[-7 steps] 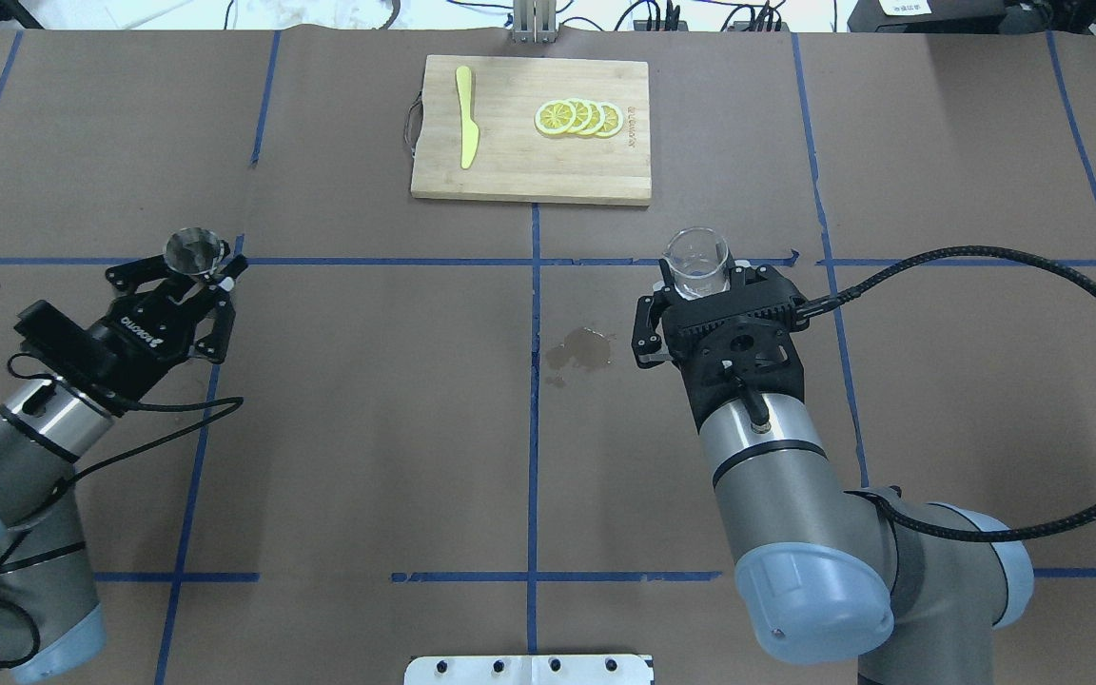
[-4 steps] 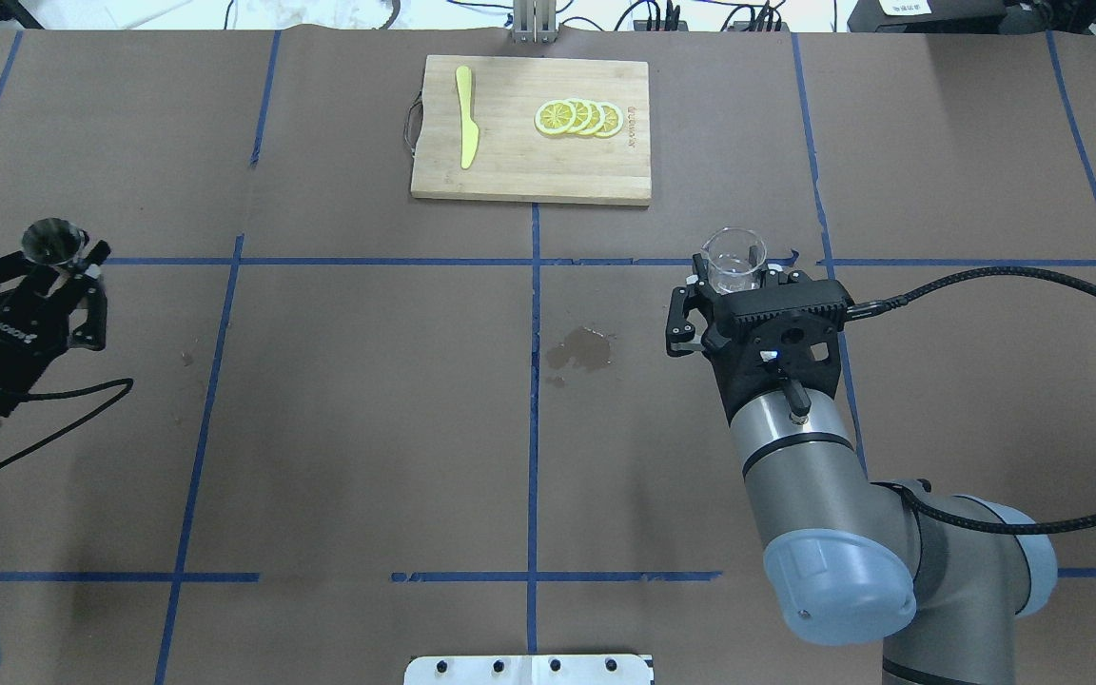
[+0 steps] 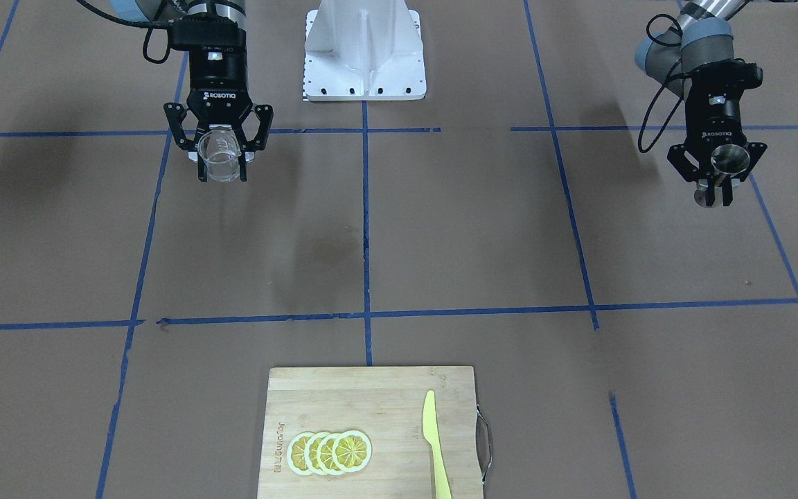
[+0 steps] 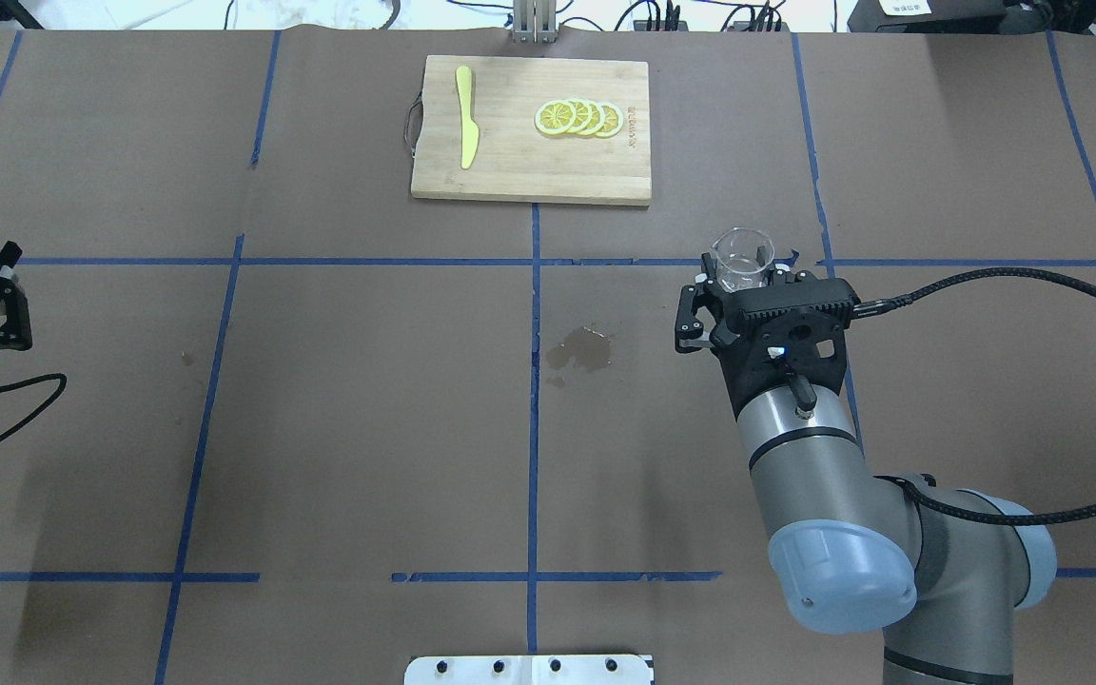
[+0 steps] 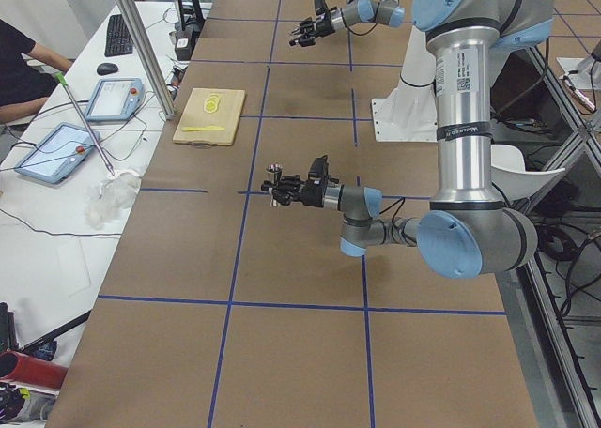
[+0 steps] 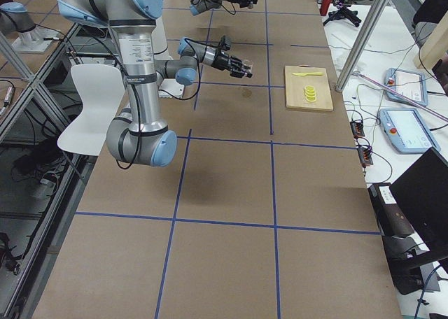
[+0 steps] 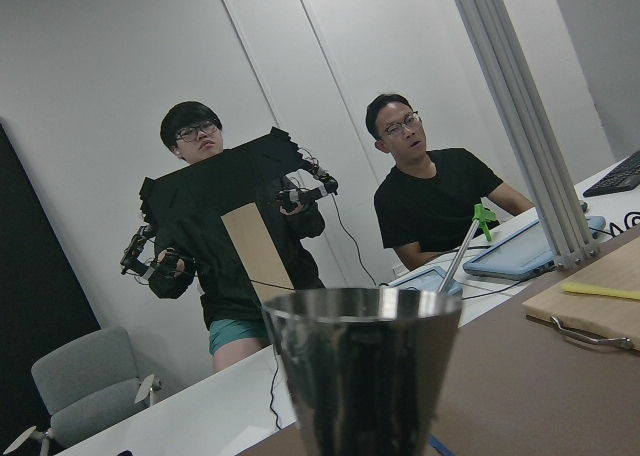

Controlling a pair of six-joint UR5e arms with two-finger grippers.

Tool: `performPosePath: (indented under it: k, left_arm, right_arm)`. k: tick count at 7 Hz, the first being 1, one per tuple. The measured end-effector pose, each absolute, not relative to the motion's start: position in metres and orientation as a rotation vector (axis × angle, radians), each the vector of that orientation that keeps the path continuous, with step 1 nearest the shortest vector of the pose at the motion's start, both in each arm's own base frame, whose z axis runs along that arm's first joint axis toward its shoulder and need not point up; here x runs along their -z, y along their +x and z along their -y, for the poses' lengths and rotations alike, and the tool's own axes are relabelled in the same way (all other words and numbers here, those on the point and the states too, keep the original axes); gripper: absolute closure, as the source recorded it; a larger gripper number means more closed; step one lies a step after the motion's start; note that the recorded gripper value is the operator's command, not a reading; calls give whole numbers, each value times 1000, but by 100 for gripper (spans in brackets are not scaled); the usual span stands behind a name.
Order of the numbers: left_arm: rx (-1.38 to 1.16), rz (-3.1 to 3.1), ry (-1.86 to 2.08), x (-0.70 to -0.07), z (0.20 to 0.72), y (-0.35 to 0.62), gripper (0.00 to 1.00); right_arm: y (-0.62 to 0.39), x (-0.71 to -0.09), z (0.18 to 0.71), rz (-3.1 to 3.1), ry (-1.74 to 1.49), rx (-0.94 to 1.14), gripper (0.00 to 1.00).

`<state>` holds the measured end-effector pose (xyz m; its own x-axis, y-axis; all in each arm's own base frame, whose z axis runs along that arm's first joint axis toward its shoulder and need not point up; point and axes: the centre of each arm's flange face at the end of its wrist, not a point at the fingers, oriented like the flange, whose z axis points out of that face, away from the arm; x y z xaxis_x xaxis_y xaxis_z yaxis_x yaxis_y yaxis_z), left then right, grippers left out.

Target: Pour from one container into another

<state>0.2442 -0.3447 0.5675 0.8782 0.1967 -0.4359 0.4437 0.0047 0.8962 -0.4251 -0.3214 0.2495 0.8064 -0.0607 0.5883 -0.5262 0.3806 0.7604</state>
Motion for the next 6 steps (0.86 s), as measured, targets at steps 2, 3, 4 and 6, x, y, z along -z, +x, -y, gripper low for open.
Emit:
performPosePath:
  k: [2,3,4,6]
  left_arm:
    - [201,-519,1537,-588,321,268,100]
    - [194,-540,1525,-589,303,284,100]
    - [189,-564,1516,-589,292,293,100]
    - [286,-706,1484,-588,279,296,100]
  right_arm:
    - [-428,-251,321,587,1155,-317,100]
    - [-429,-251,321,587,1155,-317,100]
    - [-429,-252,321,587,1155,-316,100]
    - [-432,-254,321,582,1154,-312,100]
